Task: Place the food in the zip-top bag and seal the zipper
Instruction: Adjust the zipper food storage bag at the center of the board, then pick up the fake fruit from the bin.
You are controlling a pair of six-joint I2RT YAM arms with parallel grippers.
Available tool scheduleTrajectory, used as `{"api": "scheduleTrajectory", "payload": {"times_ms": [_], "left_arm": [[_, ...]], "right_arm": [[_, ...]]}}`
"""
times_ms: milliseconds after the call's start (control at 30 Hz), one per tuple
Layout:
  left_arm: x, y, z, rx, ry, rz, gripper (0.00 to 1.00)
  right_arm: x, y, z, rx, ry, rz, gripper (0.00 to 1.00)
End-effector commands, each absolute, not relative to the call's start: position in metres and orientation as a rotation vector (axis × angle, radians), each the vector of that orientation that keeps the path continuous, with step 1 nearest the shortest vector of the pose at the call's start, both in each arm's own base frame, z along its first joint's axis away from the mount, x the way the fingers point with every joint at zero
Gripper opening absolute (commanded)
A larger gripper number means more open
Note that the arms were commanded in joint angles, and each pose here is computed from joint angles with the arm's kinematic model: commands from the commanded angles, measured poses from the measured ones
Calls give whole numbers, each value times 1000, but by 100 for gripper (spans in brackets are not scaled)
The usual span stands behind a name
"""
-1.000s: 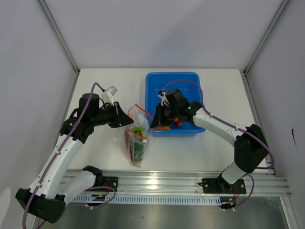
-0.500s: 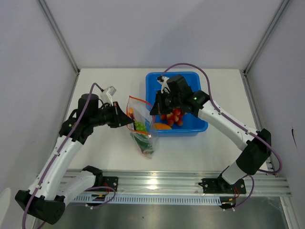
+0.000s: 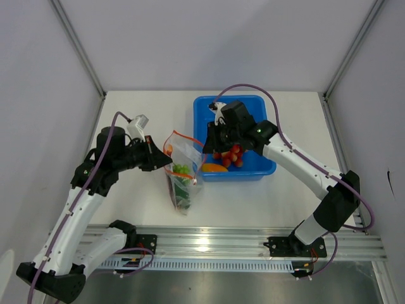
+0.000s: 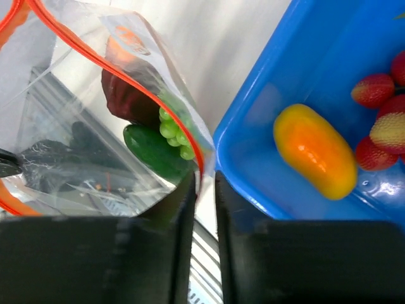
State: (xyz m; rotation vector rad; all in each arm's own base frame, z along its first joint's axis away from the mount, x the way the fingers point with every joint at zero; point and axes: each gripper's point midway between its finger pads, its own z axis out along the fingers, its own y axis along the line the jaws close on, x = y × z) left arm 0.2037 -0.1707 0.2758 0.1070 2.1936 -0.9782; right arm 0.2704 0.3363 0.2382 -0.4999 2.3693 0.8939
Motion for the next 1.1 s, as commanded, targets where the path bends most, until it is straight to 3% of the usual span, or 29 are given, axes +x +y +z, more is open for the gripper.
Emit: {"api": "scheduleTrajectory", "payload": {"times_ms": [0, 333, 767, 900, 1067], "left_arm": [[205, -171, 292, 135, 2137, -984, 1], [206, -172, 301, 158, 2123, -988, 1], [206, -177, 304, 181, 2116, -1024, 1], [204, -178, 302, 186, 2122, -1031, 1], [205, -178, 299, 189, 2124, -1028, 1]], "right_arm": [[276, 335, 234, -533, 2359, 849, 23], [314, 324, 259, -437, 2302, 858, 57], [457, 226, 203, -135, 2360, 412, 59], [480, 218, 168, -181, 2434, 377, 67], [492, 218, 139, -226, 2484, 426, 66]]}}
